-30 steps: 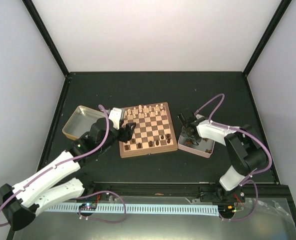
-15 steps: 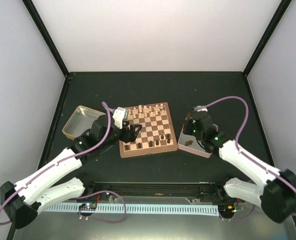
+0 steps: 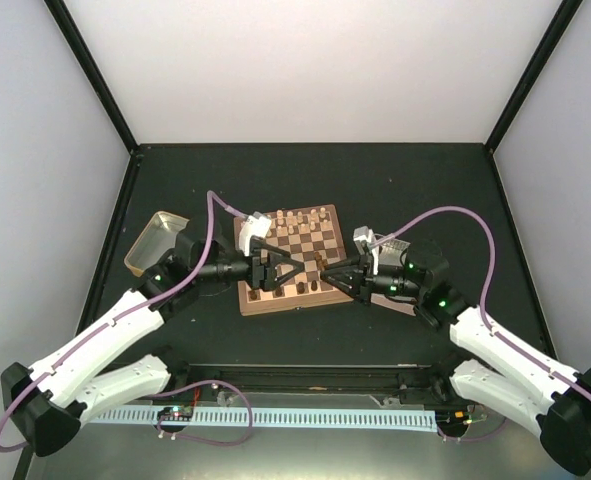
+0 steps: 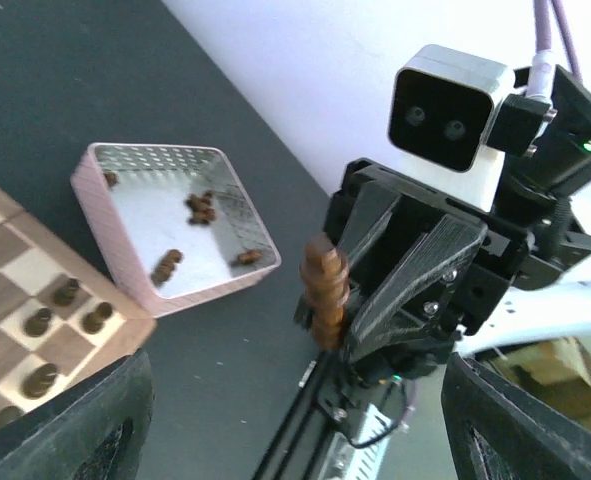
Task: Set up the chess pieces on the board
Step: Place the chess piece on the chessboard.
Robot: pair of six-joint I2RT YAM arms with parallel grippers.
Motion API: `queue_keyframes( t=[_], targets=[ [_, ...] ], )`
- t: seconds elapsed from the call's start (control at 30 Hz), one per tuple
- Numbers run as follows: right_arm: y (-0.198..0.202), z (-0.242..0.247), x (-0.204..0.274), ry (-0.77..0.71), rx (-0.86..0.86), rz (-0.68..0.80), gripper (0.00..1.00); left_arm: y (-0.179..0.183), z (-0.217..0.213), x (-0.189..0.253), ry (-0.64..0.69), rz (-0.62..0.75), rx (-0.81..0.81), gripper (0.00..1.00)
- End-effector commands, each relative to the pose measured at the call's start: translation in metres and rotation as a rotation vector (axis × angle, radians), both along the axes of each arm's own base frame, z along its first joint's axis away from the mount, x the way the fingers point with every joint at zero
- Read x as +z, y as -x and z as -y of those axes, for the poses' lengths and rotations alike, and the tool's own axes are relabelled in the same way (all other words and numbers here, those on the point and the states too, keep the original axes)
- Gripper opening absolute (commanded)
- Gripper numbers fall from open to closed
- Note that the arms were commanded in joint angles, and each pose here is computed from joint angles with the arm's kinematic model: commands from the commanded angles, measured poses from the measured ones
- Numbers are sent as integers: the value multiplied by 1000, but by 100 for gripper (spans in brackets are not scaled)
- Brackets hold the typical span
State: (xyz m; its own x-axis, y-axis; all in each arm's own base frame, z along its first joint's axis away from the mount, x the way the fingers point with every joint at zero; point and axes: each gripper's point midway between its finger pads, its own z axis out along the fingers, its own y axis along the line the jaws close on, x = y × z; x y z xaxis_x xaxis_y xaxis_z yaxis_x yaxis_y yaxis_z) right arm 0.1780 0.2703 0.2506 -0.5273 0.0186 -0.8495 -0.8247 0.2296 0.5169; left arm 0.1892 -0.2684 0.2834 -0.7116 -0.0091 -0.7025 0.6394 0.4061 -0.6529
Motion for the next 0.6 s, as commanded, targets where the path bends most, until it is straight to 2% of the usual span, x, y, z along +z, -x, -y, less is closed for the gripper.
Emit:
queue_keyframes(
  t=[0.0,0.2,0.47,0.57],
  targets=[
    [37,-9,26,-68,218,128,10,18,8,35,94,6,-119,79],
    [51,-13,25,-48,303,140,9,26,15,35,110,-39,-189,75],
    [54,-24,19,7,361,130,8,40,25,30,120,-108,-327,51],
    [50,-27,16,23,354,128,8,43,28,28,119,-115,-372,39]
  ],
)
